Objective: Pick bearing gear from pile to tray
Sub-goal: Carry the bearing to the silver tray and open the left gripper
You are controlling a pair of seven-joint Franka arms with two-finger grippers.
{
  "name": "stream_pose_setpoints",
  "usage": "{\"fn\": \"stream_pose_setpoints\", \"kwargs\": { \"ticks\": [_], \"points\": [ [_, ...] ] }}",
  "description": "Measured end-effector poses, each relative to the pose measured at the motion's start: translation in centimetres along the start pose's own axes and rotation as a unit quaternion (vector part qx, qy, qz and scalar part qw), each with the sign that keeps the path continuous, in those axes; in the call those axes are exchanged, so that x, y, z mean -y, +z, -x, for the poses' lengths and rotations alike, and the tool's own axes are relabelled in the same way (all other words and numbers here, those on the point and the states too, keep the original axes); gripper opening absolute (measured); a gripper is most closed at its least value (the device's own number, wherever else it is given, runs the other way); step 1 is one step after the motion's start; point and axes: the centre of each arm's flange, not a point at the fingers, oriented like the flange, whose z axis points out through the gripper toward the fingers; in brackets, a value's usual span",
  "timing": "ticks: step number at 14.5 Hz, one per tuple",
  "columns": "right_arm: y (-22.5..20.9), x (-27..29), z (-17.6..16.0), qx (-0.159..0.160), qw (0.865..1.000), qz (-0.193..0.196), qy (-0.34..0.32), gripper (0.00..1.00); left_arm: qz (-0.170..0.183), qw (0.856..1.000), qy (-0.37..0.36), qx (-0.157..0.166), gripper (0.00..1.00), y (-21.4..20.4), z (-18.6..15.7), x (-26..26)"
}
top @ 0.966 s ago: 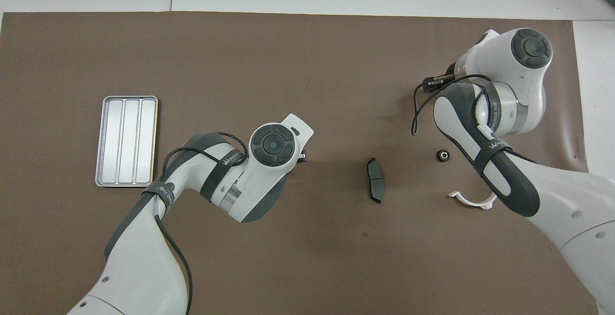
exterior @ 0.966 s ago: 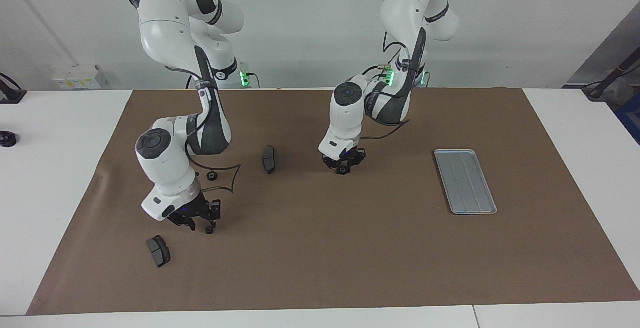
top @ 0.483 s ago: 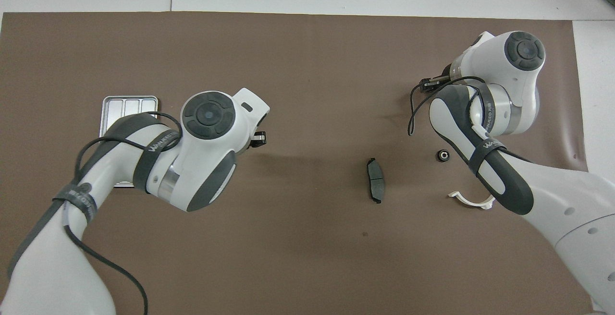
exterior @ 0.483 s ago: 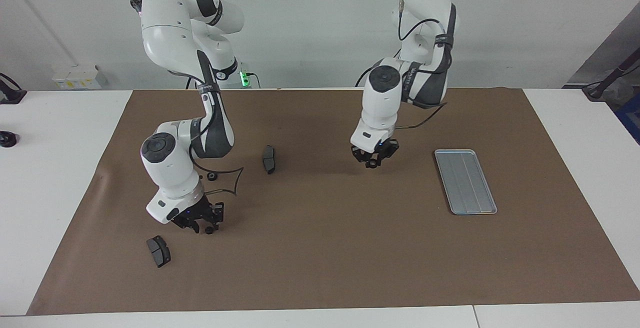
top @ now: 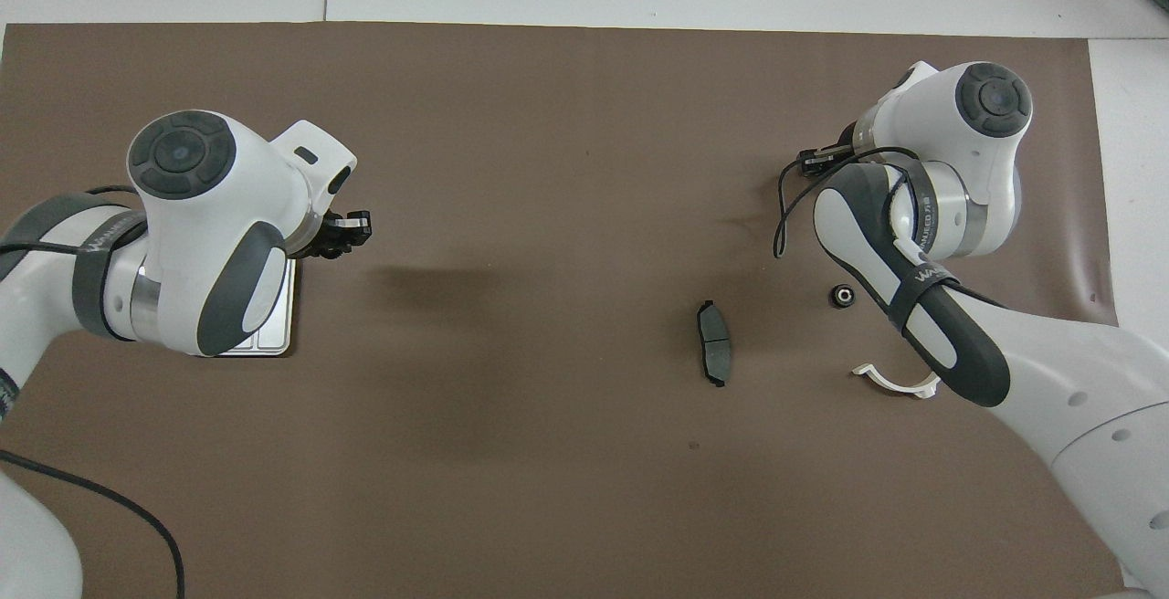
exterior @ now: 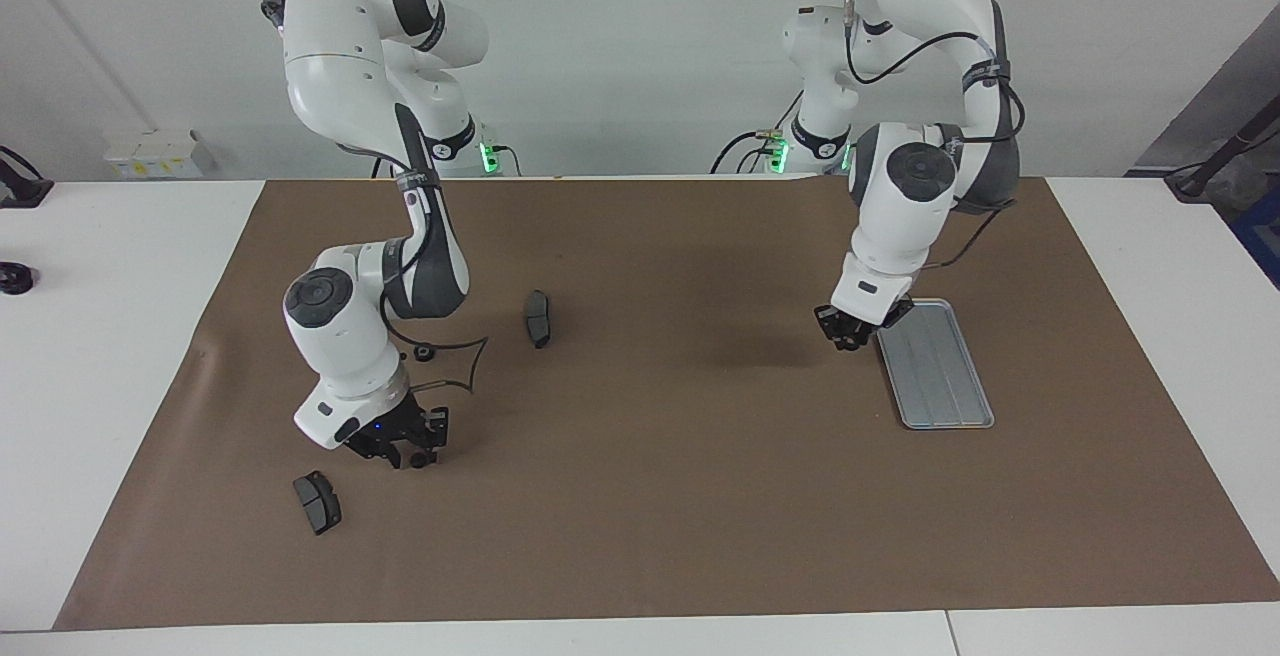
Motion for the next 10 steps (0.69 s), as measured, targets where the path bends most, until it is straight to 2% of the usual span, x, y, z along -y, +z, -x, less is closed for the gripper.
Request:
{"fn": "stream_pose_setpoints", "kwargs": {
  "ticks": [2,5,6,9,10],
  "points": [
    [0.2,0.0,0.0,-0.004,1.000,0.001,-0.001,0.50,0.000,1.000,-0.015,0.001,0.35,0.5,-0.7,2.4],
    [0.2,0.0,0.0,-0.004,1.000,0.001,-0.002,0.48,0.008,0.999,-0.036,-0.018,0.35,2.0,-1.3,5.5],
    [0.1,0.1,-0.1,-0.005,1.000,0.001,-0.002,0.43,0.008,0.999,-0.041,-0.019,0.35,2.6,-1.5,7.0],
    [0.1,0.1,-0.1,-0.006,1.000,0.001,-0.002,0.37,0.005,0.999,-0.032,-0.009,0.35,4.1,-1.5,11.1],
    [0.0,0.0,-0.1,-0.007,1.000,0.003,-0.002,0.30,0.003,1.000,-0.029,-0.004,0.35,4.6,-1.3,11.9]
  ]
}}
